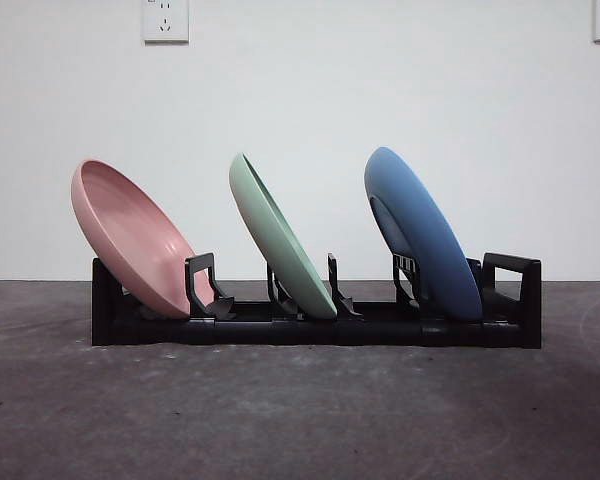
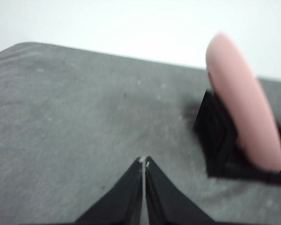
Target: Place the plate
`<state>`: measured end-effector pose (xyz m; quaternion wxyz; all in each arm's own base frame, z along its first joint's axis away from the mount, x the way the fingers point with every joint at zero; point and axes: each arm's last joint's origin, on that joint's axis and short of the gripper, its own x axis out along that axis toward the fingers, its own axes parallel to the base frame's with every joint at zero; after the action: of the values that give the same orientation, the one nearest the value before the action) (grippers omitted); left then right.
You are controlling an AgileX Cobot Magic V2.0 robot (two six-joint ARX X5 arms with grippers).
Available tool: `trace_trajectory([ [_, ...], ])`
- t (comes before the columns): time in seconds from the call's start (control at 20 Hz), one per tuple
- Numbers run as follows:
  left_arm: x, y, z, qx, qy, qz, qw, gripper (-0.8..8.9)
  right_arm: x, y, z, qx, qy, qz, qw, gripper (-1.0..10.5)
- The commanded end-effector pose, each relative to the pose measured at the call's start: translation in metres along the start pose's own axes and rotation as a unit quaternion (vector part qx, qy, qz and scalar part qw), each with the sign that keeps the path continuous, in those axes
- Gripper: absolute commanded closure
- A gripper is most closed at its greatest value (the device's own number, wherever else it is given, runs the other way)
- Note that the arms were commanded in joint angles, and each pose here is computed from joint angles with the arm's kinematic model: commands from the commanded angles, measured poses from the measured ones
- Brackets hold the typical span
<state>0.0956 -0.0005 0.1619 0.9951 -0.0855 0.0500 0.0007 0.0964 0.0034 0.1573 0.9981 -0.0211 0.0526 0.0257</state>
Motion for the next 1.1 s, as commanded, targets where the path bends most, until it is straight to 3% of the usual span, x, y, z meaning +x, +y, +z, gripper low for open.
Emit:
trace_trajectory([
  [0.05, 0.001, 0.000, -0.002, -0.058, -0.011, -0.004, 0.998, 8.06, 0.000, 0.000, 0.004, 0.021, -0.026, 0.000, 0.999, 9.3],
  [0.5, 0.001, -0.002, 0.007, -0.079, -0.055, -0.017, 0.995, 8.06, -0.001, 0.000, 0.015, 0.124, -0.083, 0.014, 0.989, 9.3],
  [0.85, -0.002, -0.004, 0.017, -0.141, -0.087, -0.045, 0.985, 8.06, -0.004, 0.001, 0.026, 0.229, -0.130, 0.053, 0.963, 9.3],
  [1.0, -0.005, -0.006, 0.026, -0.140, -0.067, -0.055, 0.986, 8.03, -0.007, 0.002, 0.035, 0.276, -0.113, 0.078, 0.951, 9.3],
  [1.1, -0.009, -0.009, 0.036, -0.136, -0.041, -0.059, 0.988, 8.03, -0.010, 0.002, 0.044, 0.285, -0.076, 0.080, 0.952, 9.3],
])
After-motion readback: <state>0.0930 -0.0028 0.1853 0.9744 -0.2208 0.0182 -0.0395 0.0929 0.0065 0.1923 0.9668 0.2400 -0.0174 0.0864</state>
